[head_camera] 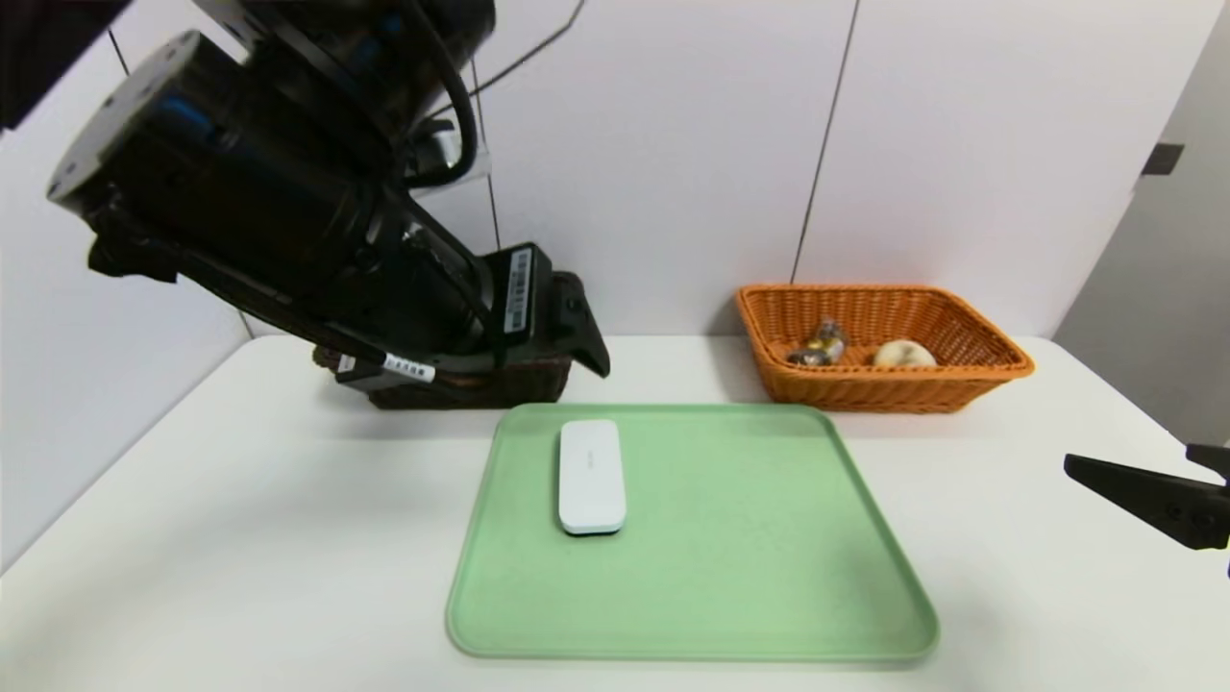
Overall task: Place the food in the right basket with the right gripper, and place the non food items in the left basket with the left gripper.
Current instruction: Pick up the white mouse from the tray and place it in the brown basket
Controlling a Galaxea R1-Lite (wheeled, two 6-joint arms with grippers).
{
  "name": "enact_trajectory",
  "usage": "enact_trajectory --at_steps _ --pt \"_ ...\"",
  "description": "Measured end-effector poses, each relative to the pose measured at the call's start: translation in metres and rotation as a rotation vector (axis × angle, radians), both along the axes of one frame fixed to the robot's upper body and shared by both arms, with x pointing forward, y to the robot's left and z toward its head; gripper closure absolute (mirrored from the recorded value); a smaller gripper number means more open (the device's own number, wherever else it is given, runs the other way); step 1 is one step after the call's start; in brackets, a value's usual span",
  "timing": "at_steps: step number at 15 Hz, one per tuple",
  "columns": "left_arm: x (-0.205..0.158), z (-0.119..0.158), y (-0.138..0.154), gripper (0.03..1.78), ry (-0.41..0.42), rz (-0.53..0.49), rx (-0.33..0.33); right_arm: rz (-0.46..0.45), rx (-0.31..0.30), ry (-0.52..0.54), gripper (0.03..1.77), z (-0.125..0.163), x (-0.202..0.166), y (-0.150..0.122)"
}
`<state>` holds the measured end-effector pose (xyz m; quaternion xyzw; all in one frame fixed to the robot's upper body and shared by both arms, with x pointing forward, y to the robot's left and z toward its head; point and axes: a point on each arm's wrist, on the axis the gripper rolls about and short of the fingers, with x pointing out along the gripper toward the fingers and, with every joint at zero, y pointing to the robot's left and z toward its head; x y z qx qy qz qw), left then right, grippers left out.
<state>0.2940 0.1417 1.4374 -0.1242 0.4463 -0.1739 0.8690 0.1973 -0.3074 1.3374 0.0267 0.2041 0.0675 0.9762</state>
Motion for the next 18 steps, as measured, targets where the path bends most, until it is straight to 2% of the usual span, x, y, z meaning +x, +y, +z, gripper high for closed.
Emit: enact_trajectory --at_steps 2,5,11,13,15,18 --pt "0.007 -0.017 -0.012 0.14 0.063 -0.008 0.061 0.002 0.0 0.0 0.09 0.0 0.0 0.0" --pt "0.028 -0.046 -0.035 0.12 0.121 -0.005 0.116 0.004 0.0 0.001 0.09 0.0 0.0 0.0" --pt "0.06 -0.098 -0.069 0.12 0.151 0.027 0.238 0.001 -0.007 0.012 0.09 -0.004 -0.001 0.0" --pt "0.066 -0.11 -0.074 0.12 0.157 0.038 0.262 0.003 -0.01 0.012 0.09 -0.004 -0.001 0.0" --pt "0.075 -0.12 -0.08 0.12 0.119 0.083 0.291 0.007 -0.012 0.014 0.09 -0.005 -0.001 0.0" --pt "0.085 -0.132 -0.084 0.12 0.108 0.12 0.297 0.009 -0.014 0.015 0.09 -0.006 -0.002 0.0"
